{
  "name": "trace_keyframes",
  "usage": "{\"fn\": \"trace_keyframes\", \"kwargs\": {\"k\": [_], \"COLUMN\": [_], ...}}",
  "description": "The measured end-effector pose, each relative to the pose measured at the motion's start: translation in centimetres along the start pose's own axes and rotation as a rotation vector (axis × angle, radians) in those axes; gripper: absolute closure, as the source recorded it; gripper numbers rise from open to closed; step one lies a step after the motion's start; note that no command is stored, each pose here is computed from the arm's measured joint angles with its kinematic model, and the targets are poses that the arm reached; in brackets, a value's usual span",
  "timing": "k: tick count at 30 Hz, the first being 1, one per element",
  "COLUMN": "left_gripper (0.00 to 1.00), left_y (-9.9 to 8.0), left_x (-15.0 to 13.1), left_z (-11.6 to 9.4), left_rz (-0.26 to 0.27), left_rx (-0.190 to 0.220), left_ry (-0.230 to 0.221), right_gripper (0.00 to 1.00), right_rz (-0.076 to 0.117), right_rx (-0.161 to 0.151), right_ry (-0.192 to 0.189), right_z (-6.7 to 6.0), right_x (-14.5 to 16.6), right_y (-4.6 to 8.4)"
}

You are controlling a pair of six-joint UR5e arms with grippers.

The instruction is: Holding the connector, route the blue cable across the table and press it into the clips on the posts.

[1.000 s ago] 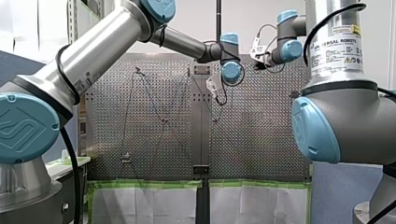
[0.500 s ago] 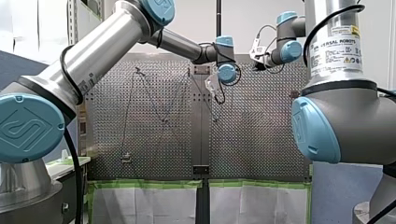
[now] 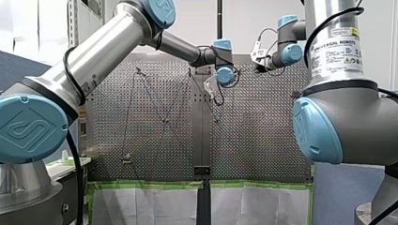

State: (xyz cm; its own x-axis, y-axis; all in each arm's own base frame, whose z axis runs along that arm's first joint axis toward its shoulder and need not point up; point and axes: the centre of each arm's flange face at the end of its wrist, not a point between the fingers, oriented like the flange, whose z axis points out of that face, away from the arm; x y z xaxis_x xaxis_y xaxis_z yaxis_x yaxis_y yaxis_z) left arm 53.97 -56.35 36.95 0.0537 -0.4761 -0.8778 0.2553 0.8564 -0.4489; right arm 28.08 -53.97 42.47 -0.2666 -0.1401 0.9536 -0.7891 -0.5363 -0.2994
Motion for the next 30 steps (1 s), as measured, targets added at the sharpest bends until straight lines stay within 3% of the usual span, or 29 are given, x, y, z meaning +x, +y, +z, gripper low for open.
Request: {"fn": "trace_keyframes", "kwargs": {"k": [4, 6, 7, 8, 9, 10, 11, 12, 13, 14, 30], "left_gripper": [1.0, 0.77, 0.77, 0.58, 0.46, 0.46, 0.23, 0.09, 0.09, 0.0, 0.0], "left_y": [0.05, 0.06, 0.06, 0.06, 0.07, 0.07, 0.06, 0.07, 0.07, 0.07, 0.06], "left_x": [0.02, 0.04, 0.03, 0.03, 0.03, 0.03, 0.03, 0.03, 0.03, 0.03, 0.04], "left_z": [0.02, 0.03, 0.03, 0.03, 0.03, 0.03, 0.03, 0.03, 0.03, 0.03, 0.03], "left_rz": [0.0, 0.001, 0.001, 0.0, 0.001, 0.001, 0.0, 0.001, 0.001, 0.001, 0.001], "left_rx": [-0.001, -0.001, -0.001, -0.001, -0.001, -0.001, -0.001, -0.001, -0.001, -0.001, -0.001], "left_ry": [0.0, 0.001, 0.0, 0.0, 0.0, 0.0, 0.0, 0.0, 0.0, 0.0, 0.001], "right_gripper": [1.0, 1.0, 1.0, 1.0, 1.0, 1.0, 1.0, 1.0, 1.0, 1.0, 1.0], "right_rz": [0.0, 0.001, 0.0, 0.001, 0.0, 0.0, 0.0, -0.001, -0.001, -0.001, -0.003], "right_rx": [0.0, 0.0, 0.0, -0.001, -0.001, -0.001, -0.001, -0.001, -0.001, -0.001, -0.002], "right_ry": [0.0, -0.001, -0.001, -0.001, -0.002, -0.002, -0.002, -0.003, -0.003, -0.003, -0.005], "right_z": [0.15, 0.18, 0.18, 0.19, 0.2, 0.22, 0.22, 0.22, 0.23, 0.24, 0.33], "right_x": [-0.06, -0.1, -0.09, -0.12, -0.14, -0.18, -0.19, -0.2, -0.21, -0.23, -0.42], "right_y": [0.08, 0.11, 0.11, 0.13, 0.14, 0.16, 0.17, 0.16, 0.18, 0.18, 0.28]}}
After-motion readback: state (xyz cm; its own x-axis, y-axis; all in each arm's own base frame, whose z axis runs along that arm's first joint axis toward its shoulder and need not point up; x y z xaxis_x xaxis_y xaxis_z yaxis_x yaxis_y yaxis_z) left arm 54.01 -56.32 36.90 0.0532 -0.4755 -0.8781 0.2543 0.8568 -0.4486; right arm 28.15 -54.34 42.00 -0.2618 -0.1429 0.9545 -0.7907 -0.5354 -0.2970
